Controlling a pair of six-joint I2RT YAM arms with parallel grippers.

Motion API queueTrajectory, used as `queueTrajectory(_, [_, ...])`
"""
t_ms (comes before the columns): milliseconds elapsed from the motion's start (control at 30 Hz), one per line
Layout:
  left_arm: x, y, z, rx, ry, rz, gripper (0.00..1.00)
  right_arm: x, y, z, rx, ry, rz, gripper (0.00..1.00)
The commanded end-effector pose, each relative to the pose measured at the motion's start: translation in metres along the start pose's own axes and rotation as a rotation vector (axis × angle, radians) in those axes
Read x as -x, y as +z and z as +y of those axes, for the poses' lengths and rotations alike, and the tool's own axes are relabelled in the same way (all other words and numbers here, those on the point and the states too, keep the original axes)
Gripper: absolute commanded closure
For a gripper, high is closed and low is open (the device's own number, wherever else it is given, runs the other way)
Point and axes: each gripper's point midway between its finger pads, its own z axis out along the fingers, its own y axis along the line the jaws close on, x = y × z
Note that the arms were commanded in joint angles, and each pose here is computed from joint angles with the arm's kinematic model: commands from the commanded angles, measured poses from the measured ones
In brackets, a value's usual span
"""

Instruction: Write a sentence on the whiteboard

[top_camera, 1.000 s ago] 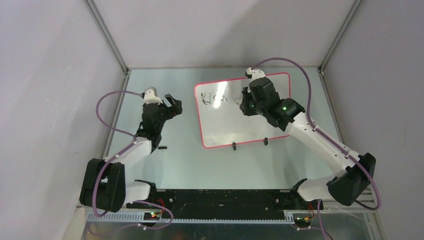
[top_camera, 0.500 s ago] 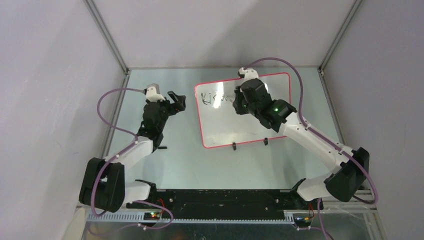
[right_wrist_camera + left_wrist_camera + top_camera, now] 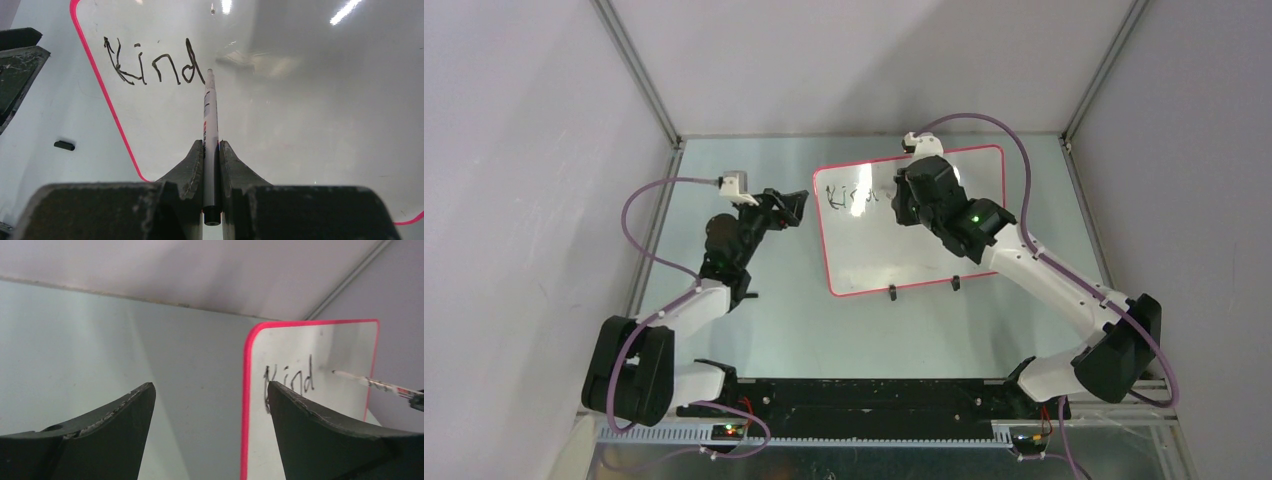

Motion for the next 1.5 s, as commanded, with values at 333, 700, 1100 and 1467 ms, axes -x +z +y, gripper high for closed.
queueTrajectory(333, [0.013, 0.008, -0.046, -0.23, -0.019, -0.028, 0.17, 0.019, 0.004, 0.004, -0.008, 0.015, -0.062, 1.0])
queueTrajectory(700, [0.012, 0.008, -0.043, -0.216, -0.01, -0.025, 0.18, 0.021, 0.011, 0.003, -0.032, 0.004, -0.053, 1.0])
queueTrajectory(1100, [0.012, 0.007, -0.043, -0.216, -0.007, -0.026, 0.18, 0.024, 0.014, 0.002, -0.051, -0.004, -0.056, 1.0])
queueTrajectory(1467, [0.012, 0.007, -0.043, -0.22, -0.006, -0.025, 0.18, 0.019, 0.014, 0.0, -0.055, -0.008, -0.035, 1.0])
